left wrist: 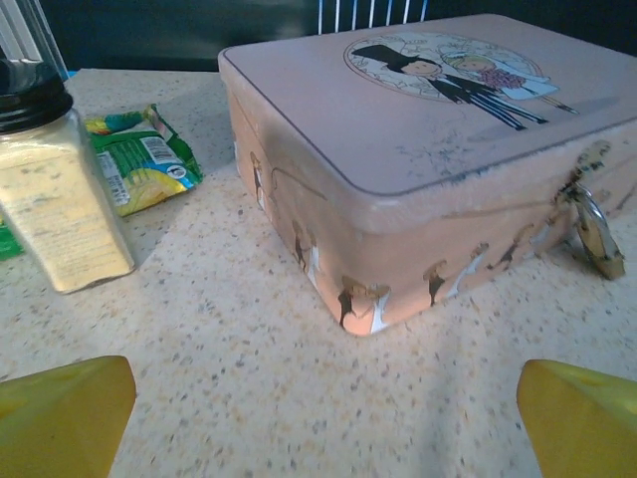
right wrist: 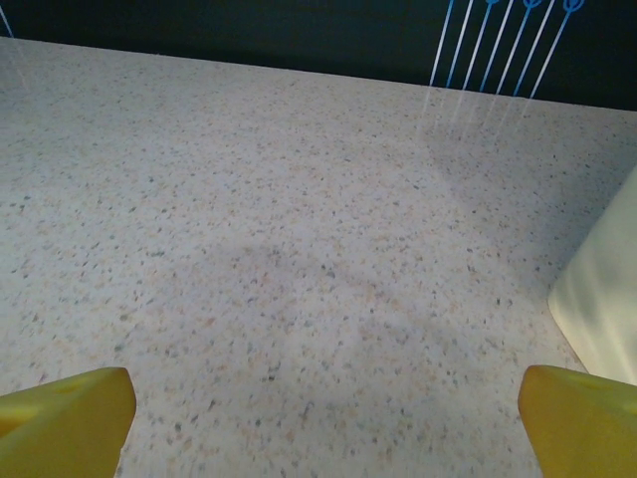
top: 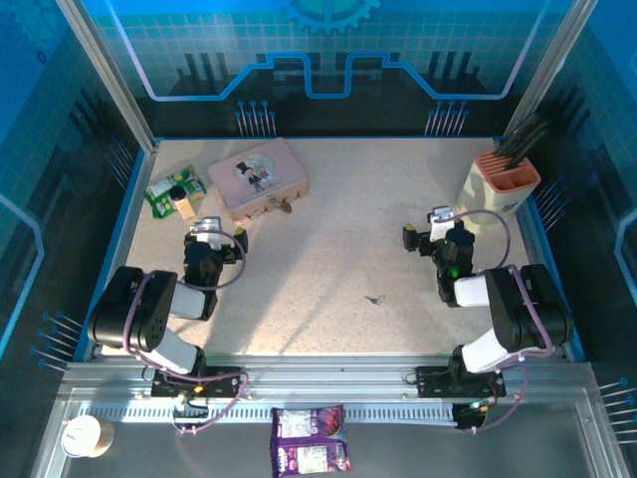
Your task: Unlock the padlock with the key
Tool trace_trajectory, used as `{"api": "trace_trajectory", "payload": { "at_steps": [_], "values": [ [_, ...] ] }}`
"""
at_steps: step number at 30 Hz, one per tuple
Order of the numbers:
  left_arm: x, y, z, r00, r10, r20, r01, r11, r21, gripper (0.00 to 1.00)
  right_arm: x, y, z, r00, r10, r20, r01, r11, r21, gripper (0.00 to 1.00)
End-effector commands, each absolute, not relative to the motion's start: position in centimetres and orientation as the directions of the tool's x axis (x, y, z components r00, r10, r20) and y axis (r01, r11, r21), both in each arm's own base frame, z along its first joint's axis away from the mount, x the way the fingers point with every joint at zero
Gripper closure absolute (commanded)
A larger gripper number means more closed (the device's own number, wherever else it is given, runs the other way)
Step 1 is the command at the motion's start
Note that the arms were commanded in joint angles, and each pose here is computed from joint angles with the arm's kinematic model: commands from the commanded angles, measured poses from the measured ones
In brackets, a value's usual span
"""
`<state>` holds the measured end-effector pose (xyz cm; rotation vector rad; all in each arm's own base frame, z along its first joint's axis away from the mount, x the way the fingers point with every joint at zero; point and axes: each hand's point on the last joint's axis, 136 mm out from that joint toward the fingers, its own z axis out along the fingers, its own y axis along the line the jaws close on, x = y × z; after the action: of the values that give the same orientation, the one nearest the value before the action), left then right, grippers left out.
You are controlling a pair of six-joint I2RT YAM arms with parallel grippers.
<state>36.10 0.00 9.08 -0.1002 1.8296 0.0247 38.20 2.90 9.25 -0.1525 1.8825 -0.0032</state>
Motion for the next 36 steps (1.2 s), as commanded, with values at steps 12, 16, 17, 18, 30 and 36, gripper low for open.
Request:
{"api": "trace_trajectory", "payload": {
  "at_steps": [12,16,17,18,30,36],
  "values": [
    [32.0,-0.5,25.3,-0.151,-0.441,-0.885,-0.163,0.894,-0.418,0.01,32.9,9.1,24.7,-0.130,-0.059,-0.990,-0.285,0.958,-0.020,0.00],
    [28.1,3.1,24.6,-0.117,-0.682,-0.722,-0.466,0.680,-0.566,0.01,30.5,7.2,28.5,-0.166,0.130,-0.977,-0.196,0.967,0.162,0.00],
    [27.8,2.5,24.6,-0.166,-0.681,-0.713,-0.453,0.695,-0.558,0.01,29.5,6.5,28.9,-0.209,0.191,-0.959,-0.157,0.961,0.226,0.00],
    [27.9,0.9,25.3,-0.247,-0.638,-0.729,-0.363,0.759,-0.541,0.01,28.4,6.0,28.8,-0.262,0.225,-0.938,-0.126,0.956,0.265,0.00],
    [27.0,-7.8,21.4,-0.637,-0.471,-0.610,-0.098,0.835,-0.542,0.01,21.9,6.4,23.5,-0.591,0.228,-0.774,-0.079,0.938,0.337,0.02],
    [24.6,-14.5,18.0,-0.751,-0.344,-0.564,0.005,0.851,-0.525,0.01,19.5,9.0,20.3,-0.733,0.182,-0.655,-0.076,0.936,0.345,0.08]
  ]
}}
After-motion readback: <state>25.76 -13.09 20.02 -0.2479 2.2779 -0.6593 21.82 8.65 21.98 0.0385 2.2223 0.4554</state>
